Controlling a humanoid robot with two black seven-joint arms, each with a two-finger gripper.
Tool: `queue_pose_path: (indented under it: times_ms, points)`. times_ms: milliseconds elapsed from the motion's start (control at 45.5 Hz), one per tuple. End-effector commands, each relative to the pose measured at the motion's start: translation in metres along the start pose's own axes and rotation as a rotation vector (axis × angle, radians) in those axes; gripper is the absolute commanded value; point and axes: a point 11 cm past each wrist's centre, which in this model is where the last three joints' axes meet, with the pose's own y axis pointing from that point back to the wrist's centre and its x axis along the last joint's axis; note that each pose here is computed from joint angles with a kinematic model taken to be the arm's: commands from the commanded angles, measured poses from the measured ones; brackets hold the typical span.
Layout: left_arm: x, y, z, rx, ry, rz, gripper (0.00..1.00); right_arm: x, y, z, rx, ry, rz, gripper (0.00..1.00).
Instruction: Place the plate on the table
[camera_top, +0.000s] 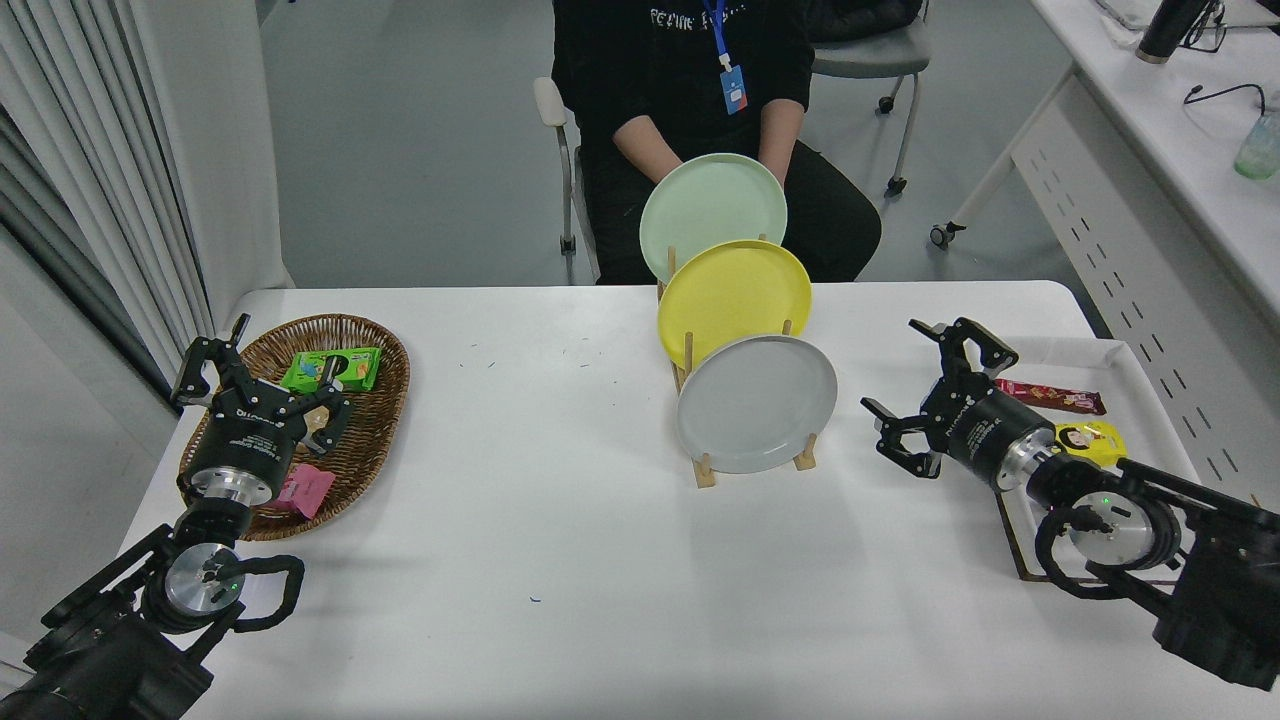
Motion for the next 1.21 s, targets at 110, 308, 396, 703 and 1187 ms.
queue_pose_path:
  times_ms: [110,308,396,703,1187]
  points:
    - [0.0,0.0,0.0,0.0,0.0,0.0,0.98,-0.017,-0.011,0.015,-0.002,-0.063,0.047,1.0]
    - [0.0,0.0,0.0,0.0,0.0,0.0,0.98,-0.032,-0.021,0.009,0.016,-0.075,0.025,1.0]
    - [0.0,0.0,0.0,0.0,0.0,0.0,0.98,-0.041,-0.026,0.013,0.011,-0.077,0.021,1.0]
    - [0.0,0.0,0.0,0.0,0.0,0.0,0.98,-0.065,-0.04,0.028,-0.011,-0.083,0.024,1.0]
    - [0.0,0.0,0.0,0.0,0.0,0.0,0.98,-0.091,-0.058,0.001,0.021,0.008,0.048,1.0]
